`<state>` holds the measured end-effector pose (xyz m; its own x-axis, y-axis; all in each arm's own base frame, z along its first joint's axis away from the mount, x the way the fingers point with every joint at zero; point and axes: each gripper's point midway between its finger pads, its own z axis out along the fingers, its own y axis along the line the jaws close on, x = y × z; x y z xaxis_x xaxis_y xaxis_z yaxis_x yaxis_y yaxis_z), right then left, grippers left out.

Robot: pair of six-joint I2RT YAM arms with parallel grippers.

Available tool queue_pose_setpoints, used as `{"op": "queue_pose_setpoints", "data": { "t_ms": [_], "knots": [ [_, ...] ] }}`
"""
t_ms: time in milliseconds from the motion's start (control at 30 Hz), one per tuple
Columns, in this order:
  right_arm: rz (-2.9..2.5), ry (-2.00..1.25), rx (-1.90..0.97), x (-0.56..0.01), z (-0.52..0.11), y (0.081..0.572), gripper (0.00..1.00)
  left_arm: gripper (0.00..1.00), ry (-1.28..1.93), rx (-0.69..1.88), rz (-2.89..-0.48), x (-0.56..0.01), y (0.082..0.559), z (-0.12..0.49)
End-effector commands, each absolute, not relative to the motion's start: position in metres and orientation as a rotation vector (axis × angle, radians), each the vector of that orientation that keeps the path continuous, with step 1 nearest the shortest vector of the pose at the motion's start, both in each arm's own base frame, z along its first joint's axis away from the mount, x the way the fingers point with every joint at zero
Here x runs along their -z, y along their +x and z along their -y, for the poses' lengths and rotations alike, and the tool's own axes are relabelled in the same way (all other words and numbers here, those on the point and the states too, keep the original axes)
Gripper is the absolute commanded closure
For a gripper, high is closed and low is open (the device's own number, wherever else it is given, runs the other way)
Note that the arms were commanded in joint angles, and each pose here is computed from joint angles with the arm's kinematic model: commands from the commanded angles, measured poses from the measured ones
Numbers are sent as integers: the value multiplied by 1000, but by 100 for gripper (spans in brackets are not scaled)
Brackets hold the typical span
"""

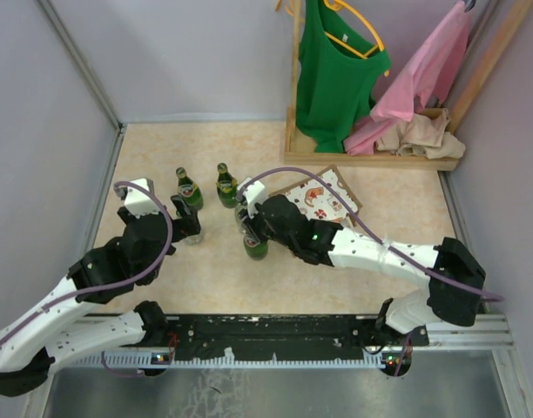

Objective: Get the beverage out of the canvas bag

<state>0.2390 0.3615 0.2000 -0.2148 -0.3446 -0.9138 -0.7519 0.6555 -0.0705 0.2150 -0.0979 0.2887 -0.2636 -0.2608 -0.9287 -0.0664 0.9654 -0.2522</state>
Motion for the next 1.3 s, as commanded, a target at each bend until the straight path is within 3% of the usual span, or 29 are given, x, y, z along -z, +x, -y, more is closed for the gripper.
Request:
{"op": "queue_pose_setpoints", "data": {
  "t_ms": [0, 133, 333, 467, 667, 867, 1100, 1267],
  "knots": [
    [-1666, -740, -593, -250, -379, 244, 99, 1, -240, 193, -1829, -289, 217, 100],
    [-1687, -728, -593, -244, -374, 242, 81, 1, -235, 192, -1831, -288, 217, 101],
    [-1692, -690, -584, -249, -365, 242, 32, 0, -230, 199, -1831, -288, 218, 104],
    [-1665, -655, -559, -265, -357, 246, 18, 0, -217, 203, -1838, -286, 220, 109],
    [-1646, -420, -520, -306, -312, 251, 16, 1, -178, 205, -1842, -286, 223, 117],
    [-1682, 27, -518, -322, -217, 261, 21, 0, -116, 219, -1849, -284, 226, 130],
    [-1812, 410, -389, -268, -113, 277, 12, 0, -67, 229, -1857, -282, 228, 139],
    [-1945, 549, -420, -219, -83, 277, 8, 0, -43, 234, -1866, -281, 229, 144]
  ]
}}
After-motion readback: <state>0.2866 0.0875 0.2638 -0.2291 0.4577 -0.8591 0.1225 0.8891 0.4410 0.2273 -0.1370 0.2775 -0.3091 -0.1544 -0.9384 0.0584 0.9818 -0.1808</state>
